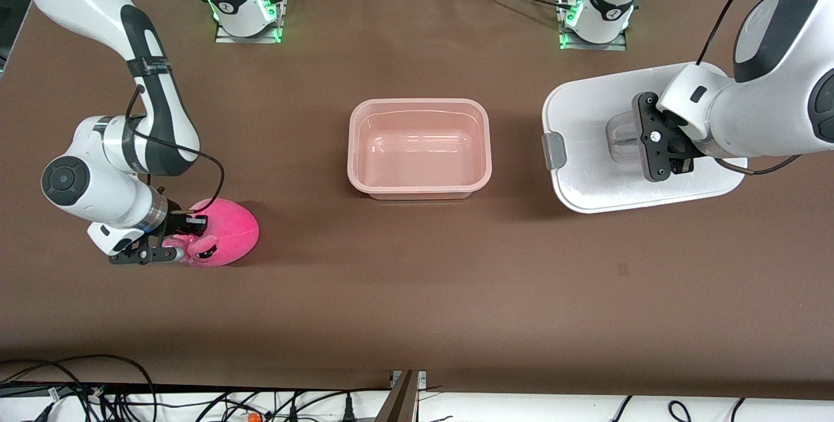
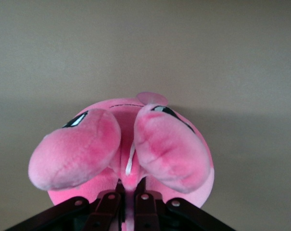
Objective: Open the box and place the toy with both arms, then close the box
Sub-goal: 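Lift the pink plush with the right gripper toward the pink tub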
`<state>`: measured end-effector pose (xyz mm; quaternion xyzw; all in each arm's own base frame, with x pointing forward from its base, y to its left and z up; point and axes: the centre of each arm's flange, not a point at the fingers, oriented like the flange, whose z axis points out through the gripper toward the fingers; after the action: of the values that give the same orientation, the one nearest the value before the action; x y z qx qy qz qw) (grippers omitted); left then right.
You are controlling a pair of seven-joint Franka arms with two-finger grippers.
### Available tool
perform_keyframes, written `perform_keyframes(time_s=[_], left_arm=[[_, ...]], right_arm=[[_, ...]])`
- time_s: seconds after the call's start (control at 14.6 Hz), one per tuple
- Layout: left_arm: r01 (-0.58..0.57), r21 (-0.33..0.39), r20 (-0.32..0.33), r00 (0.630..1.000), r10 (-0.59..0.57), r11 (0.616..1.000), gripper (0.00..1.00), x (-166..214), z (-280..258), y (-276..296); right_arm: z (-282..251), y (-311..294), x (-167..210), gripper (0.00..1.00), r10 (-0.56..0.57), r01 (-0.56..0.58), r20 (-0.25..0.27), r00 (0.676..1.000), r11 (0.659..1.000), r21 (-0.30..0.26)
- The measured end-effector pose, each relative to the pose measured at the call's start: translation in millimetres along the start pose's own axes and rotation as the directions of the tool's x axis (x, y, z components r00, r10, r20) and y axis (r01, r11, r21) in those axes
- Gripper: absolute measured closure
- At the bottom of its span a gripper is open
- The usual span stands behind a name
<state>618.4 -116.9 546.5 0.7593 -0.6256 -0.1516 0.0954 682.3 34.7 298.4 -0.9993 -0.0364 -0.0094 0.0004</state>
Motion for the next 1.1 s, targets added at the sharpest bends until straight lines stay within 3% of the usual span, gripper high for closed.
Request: perform_keyframes(time_s=[0.41, 0.62, 0.76, 0.96, 1.1], left_arm=[[0.000, 0.000, 0.000, 1.000, 0.000, 1.000, 0.93, 0, 0, 0], [0.000, 0.000, 0.000, 1.000, 0.000, 1.000, 0.93, 0, 0, 0], [0.000, 0.000, 0.000, 1.000, 0.000, 1.000, 0.93, 0, 0, 0], [0.000, 0.000, 0.000, 1.000, 0.000, 1.000, 0.93, 0, 0, 0], [-0.001, -0.001, 0.000, 1.000, 0.001, 1.000, 0.93, 0, 0, 0]], right_arm=[[-38, -15, -1, 0.92, -0.041, 0.041, 0.054, 0.998, 0.999, 0.014], [-102, -64, -4, 0.92, -0.121, 0.118, 0.120, 0.985, 0.992, 0.035], [-146, -117, -10, 0.92, -0.203, 0.199, 0.132, 0.970, 0.979, 0.049], [-172, -200, -25, 0.92, -0.377, 0.371, 0.102, 0.921, 0.926, 0.072], [-176, -250, -36, 0.92, -0.560, 0.554, 0.076, 0.825, 0.828, 0.090]])
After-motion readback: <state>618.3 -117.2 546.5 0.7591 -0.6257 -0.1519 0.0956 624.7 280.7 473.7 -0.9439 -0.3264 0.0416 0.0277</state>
